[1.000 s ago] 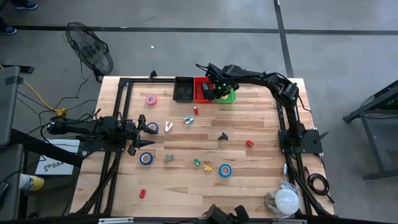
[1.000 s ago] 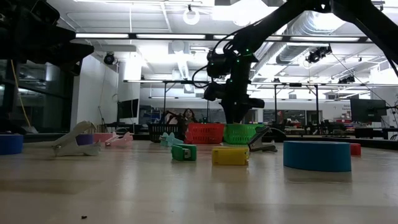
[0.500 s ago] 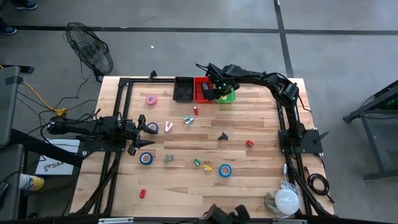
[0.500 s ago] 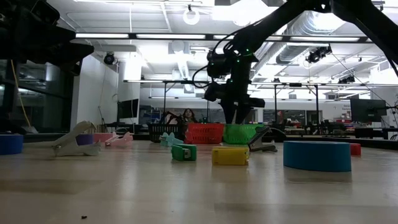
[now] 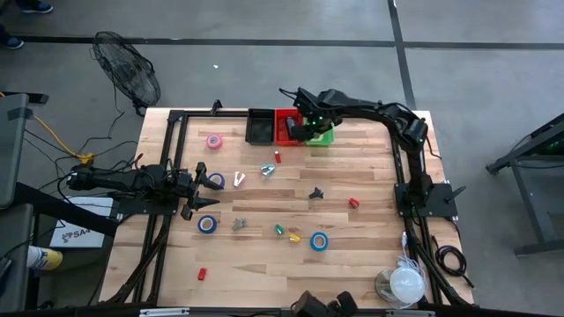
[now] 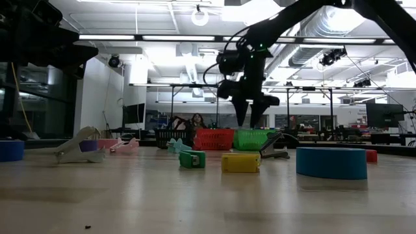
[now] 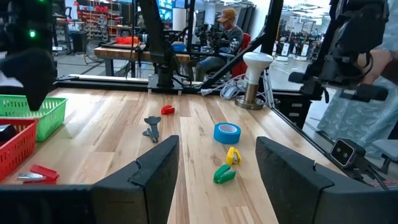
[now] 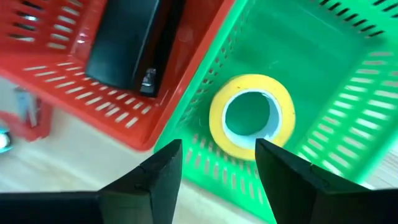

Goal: Pick and place Stapler, Stapler remover, tape
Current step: Put the light blue tape into the green bin

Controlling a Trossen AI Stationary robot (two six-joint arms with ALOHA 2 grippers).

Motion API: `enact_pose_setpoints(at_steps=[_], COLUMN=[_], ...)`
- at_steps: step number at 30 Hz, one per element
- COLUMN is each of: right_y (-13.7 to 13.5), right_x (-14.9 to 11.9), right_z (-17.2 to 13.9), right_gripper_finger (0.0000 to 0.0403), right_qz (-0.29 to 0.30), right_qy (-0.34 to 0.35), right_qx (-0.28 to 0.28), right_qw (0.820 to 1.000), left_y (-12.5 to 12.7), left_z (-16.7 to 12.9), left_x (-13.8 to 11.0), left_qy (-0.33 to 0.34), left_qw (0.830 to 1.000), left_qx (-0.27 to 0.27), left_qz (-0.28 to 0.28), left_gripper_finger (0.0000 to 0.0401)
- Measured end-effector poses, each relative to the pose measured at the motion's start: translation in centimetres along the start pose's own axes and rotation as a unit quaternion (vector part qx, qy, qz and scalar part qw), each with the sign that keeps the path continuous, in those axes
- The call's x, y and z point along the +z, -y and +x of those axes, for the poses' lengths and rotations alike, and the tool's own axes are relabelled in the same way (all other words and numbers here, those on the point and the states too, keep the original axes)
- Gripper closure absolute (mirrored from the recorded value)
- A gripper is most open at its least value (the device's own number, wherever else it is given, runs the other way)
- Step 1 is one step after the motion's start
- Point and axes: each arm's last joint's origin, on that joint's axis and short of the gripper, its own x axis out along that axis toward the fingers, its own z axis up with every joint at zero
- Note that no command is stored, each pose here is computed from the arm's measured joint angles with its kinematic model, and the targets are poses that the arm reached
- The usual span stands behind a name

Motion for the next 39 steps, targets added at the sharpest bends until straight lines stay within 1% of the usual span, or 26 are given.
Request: enact_pose_setpoints(at_steps=[3,7,10,15,20,29,35,39], right_y=[0.0,-0.5,-1.4,-3.9,-7.1,-12.7,-15.2,-16.4], right_x=[-0.3,-1.5,-2.9,-5.8,-8.7,-14.7,-19.0,-21.7], right_z=[-1.6,-4.0,-5.6,-7.3,-7.6,-8.3,-9.0,-9.4], right_gripper_finger=[0.0207,0.0207,0.0208,0.0208,0.0208,0.0208,0.0208,0.0208], right_qz=[-0.002,-0.013,-0.032,-0.067,-0.109,-0.192,-0.208,-0.199], right_qy=[0.007,0.009,0.002,-0.005,-0.005,0.004,0.006,0.009], right_qx=[0.007,0.007,0.007,-0.011,-0.02,0.011,0.021,0.025], right_qw=[1.0,1.0,0.999,0.998,0.994,0.981,0.978,0.98], left_y=[0.0,0.0,0.0,0.0,0.0,0.0,0.0,0.0], left_z=[0.0,0.0,0.0,0.0,0.0,0.0,0.0,0.0], left_x=[0.0,0.0,0.0,0.0,0.0,0.0,0.0,0.0], left_qy=[0.0,0.0,0.0,0.0,0.0,0.0,0.0,0.0], left_qw=[1.0,1.0,1.0,1.0,1.0,1.0,1.0,1.0], left_qx=[0.0,0.0,0.0,0.0,0.0,0.0,0.0,0.0], left_qz=[0.0,0.0,0.0,0.0,0.0,0.0,0.0,0.0], left_gripper_finger=[0.019,0.019,0.019,0.019,0.019,0.019,0.019,0.019])
